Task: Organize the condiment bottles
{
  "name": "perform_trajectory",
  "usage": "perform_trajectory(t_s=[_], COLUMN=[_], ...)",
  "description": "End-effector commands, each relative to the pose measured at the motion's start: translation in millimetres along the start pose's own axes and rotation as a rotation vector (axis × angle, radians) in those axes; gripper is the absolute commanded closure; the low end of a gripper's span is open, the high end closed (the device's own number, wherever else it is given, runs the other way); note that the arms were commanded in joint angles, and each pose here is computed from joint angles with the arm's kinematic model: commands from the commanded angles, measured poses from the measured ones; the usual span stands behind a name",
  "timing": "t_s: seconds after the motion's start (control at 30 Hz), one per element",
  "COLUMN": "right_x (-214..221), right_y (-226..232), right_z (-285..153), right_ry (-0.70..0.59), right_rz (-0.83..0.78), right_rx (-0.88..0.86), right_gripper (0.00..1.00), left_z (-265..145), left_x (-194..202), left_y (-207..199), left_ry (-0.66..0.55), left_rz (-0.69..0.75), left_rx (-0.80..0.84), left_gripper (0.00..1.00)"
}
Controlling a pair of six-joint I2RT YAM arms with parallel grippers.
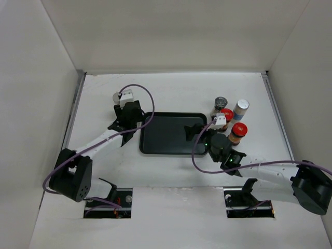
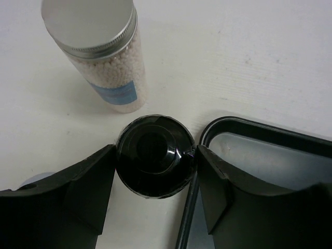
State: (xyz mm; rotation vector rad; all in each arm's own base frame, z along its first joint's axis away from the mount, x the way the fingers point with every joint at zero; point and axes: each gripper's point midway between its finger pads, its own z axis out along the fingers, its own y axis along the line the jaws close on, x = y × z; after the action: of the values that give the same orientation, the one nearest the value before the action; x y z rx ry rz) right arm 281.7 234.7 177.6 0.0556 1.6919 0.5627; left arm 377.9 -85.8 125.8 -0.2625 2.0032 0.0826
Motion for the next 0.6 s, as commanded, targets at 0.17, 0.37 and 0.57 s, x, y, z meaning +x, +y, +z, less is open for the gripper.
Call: perform_trajectory(t_s=[0.17, 0.37, 0.57], right_x=[-19.9, -28.0, -31.8], right_y=[4.6, -7.6, -15.1], right_z=[-1.3, -4.3, -4.5], right_ry=[-0.07, -0.103, -0.119], right_rz=[0.064, 0.081, 0.09], right_rx=[-0.028, 0.008, 0.029], right_gripper=[0.12, 0.12, 0.12], left_z=[-71.8, -60.6, -46.2], left_x=[-119.7, -90.1, -72.8], left_y=[-41.4, -79.9, -102.2], left_ry=[-0.349, -0.28, -0.249], left_rz=[-0.117, -0.091, -0.08], left_rx=[0.153, 0.226, 0.256], left_gripper=[0.68, 0.68, 0.67])
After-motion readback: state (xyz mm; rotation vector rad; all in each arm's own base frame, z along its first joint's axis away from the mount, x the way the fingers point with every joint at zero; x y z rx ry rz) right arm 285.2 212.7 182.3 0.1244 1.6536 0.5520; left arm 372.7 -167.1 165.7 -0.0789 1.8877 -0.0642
